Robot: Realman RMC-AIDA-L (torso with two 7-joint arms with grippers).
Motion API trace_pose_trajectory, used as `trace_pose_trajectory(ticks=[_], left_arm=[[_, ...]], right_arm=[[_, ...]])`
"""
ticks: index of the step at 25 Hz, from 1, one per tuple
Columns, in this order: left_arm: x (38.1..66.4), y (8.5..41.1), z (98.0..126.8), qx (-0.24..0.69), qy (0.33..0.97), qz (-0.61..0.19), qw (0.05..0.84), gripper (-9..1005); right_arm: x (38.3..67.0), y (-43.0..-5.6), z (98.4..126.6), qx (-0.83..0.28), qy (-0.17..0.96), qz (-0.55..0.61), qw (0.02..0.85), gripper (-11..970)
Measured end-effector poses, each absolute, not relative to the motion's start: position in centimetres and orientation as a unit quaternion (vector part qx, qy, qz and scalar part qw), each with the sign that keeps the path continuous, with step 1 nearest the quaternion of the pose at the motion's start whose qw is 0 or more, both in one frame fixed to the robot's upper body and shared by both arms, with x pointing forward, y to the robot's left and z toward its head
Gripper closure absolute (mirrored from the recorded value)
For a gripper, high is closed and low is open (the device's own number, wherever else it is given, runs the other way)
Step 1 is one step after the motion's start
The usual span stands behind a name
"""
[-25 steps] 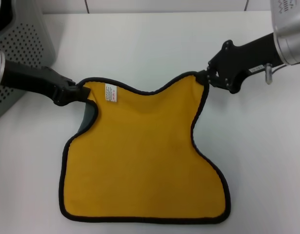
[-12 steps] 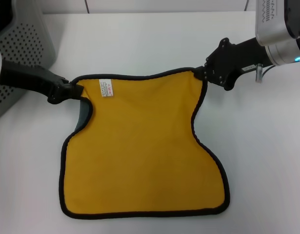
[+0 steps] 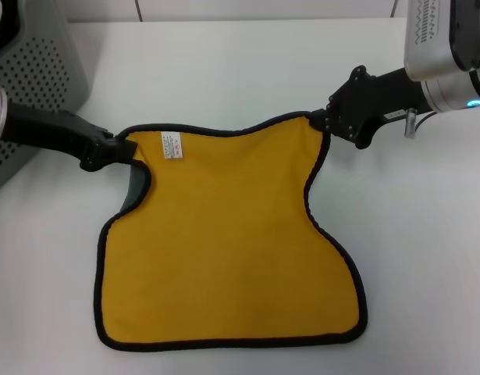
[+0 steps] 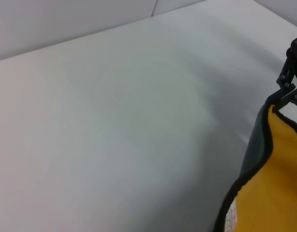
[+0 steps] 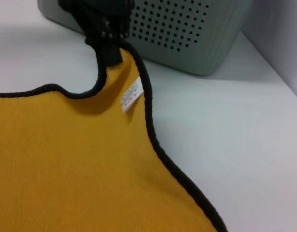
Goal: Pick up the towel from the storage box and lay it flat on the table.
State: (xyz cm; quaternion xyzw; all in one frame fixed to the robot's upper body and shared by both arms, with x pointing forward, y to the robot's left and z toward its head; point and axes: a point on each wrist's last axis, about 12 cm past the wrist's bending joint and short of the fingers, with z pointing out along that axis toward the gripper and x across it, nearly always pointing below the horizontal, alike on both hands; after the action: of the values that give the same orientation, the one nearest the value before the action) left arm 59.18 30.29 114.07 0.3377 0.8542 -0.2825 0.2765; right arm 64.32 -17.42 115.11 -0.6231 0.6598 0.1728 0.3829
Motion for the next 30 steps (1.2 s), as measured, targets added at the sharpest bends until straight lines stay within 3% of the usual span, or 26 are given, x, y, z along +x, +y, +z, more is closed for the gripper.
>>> trace_pose_trajectory(ticks=[7,11,19,21,25,26,30], left_arm=[[59.0,30.5,113.8,0.316,0.856,-0.287,0.292,973],[58.9,30.9,114.2,0.312,0.853,-0.285,0.305,864],[58.3,31.3,115.2,0.319,0.834,-0.305,0.333,498],[57.8,31.2,115.7,0.333,0.814,-0.326,0.348,414],[55.9,31.1,116.7,0.384,0.743,-0.379,0.396,396],[55.3,31.1,116.7,0.403,0.721,-0.388,0.409,392],[52.1,30.4,114.9,0.484,0.608,-0.428,0.461,392]], right_arm=[[64.9,-17.7,114.8,-0.578,0.701,0.161,0.386,936],[65.1,-17.8,114.6,-0.568,0.712,0.149,0.385,867],[64.8,-18.5,114.9,-0.562,0.709,0.136,0.404,544],[63.7,-19.2,115.7,-0.557,0.697,0.138,0.430,474],[60.7,-20.1,116.5,-0.545,0.665,0.198,0.470,356],[58.7,-20.3,116.3,-0.542,0.637,0.262,0.481,327],[55.8,-20.2,114.6,-0.518,0.593,0.373,0.491,209]])
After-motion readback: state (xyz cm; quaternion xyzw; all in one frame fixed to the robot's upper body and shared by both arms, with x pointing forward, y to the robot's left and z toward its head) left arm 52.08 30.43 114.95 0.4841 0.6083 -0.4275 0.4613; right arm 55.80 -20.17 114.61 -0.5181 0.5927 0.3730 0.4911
